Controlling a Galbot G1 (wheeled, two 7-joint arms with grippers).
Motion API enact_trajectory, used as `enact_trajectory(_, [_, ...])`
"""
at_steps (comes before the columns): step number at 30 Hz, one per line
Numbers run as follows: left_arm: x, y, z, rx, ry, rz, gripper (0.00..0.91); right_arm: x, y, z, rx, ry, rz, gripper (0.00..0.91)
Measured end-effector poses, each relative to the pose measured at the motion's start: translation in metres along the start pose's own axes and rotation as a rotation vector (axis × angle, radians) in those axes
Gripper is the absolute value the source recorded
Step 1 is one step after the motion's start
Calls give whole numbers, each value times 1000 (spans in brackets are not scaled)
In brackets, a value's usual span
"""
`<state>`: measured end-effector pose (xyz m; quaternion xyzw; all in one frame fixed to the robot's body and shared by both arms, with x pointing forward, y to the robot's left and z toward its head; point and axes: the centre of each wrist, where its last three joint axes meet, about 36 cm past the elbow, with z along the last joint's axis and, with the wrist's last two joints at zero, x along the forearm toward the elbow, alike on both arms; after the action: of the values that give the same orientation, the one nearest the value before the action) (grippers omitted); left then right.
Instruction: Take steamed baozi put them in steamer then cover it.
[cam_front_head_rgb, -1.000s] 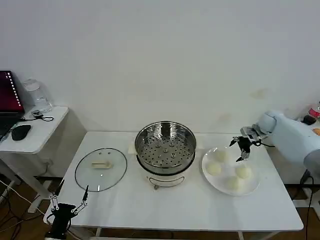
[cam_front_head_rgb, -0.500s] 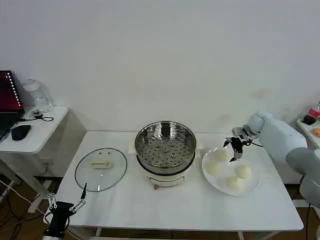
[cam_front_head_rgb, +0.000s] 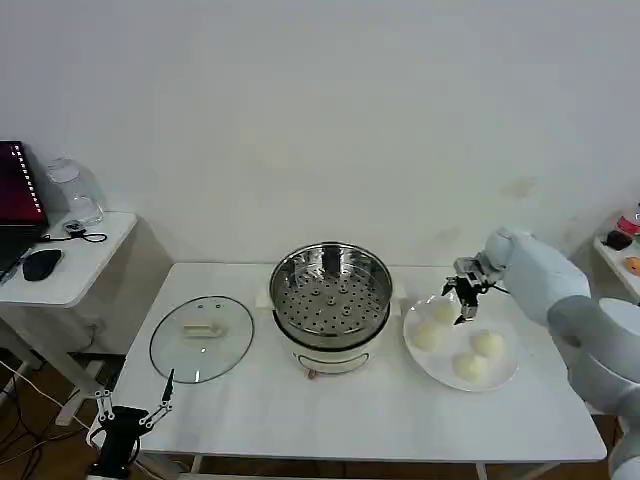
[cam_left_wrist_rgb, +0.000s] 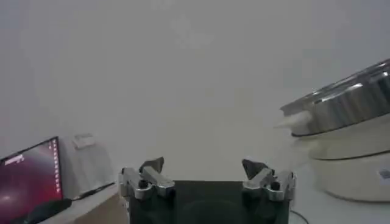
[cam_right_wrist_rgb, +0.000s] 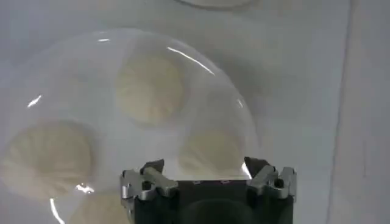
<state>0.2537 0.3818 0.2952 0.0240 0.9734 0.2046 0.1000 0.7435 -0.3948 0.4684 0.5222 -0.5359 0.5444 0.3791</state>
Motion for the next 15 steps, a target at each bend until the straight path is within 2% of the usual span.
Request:
enact_trajectory(10, [2, 0, -1, -4, -3, 6, 907, -10, 4, 0, -14, 12, -7, 907])
enact_trajectory(15, [5, 1, -1, -10, -4, 13, 907, -14, 5, 0, -21, 15, 0, 826])
